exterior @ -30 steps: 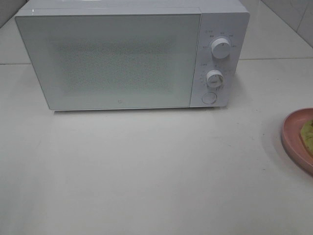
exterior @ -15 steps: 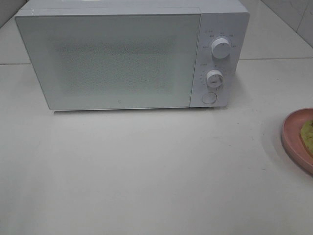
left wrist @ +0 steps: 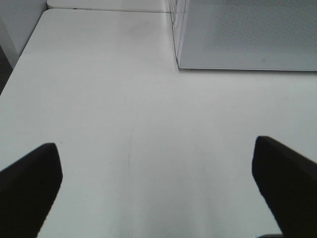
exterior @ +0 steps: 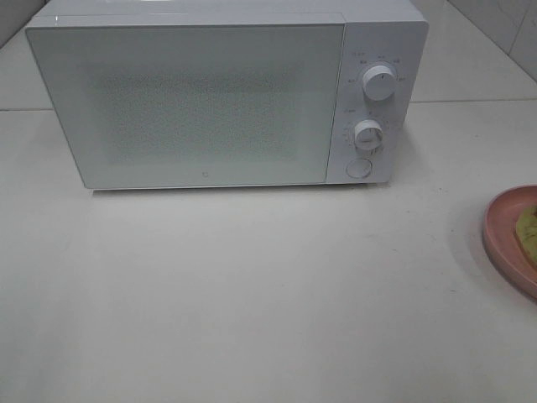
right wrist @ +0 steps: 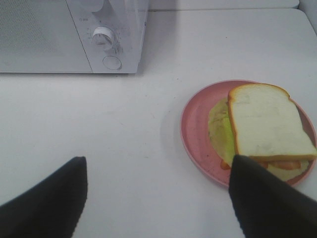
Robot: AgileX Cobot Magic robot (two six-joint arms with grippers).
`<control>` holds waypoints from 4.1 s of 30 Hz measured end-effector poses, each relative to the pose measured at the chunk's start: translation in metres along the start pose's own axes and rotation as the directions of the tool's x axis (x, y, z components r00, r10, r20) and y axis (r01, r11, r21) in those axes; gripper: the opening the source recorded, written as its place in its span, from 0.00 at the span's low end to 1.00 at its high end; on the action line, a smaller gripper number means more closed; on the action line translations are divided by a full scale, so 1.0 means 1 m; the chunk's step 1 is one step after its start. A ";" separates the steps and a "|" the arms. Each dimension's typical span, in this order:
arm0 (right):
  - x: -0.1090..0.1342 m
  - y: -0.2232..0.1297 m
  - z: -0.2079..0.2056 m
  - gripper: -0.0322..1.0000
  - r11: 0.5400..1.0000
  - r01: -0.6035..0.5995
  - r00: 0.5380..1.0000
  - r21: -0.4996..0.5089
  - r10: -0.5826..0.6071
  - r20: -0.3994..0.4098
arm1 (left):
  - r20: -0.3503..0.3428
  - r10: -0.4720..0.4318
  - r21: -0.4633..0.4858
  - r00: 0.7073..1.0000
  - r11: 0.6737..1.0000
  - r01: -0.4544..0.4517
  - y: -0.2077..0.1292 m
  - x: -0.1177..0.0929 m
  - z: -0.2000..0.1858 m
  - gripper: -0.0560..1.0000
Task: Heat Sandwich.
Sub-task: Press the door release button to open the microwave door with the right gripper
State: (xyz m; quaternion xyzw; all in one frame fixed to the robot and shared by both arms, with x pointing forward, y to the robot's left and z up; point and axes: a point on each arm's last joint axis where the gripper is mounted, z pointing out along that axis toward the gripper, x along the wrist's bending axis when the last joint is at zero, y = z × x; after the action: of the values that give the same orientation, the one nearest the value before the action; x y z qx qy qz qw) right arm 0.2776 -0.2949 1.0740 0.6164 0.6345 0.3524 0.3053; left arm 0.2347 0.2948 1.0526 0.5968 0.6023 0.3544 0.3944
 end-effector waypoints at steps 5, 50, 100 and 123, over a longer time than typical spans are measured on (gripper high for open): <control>0.000 0.012 0.013 0.77 1.000 -0.001 1.000 -0.008 0.001 0.000 | 0.000 0.000 0.000 1.000 1.000 0.000 0.000 0.000 0.000 0.99; 0.001 0.047 0.187 0.77 0.998 -0.005 1.000 -0.070 0.005 0.003 | 0.000 0.000 0.000 1.000 1.000 0.000 0.000 0.000 0.000 0.99; 0.104 -0.047 0.213 0.77 0.947 0.052 0.999 -0.316 -0.045 0.031 | 0.000 0.000 0.000 1.000 1.000 0.000 0.000 0.000 0.000 0.99; 0.106 -0.057 0.216 0.71 0.343 -0.937 0.350 -0.066 0.915 -0.200 | 0.000 0.000 0.000 1.000 1.000 0.000 0.000 0.000 0.000 0.99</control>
State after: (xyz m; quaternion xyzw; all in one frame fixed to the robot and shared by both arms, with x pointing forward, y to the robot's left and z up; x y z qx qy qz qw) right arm 0.4172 -0.1736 0.9100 0.8149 0.1588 0.5540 0.0613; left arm 0.2347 0.2948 1.0526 0.5968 0.6023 0.3544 0.3944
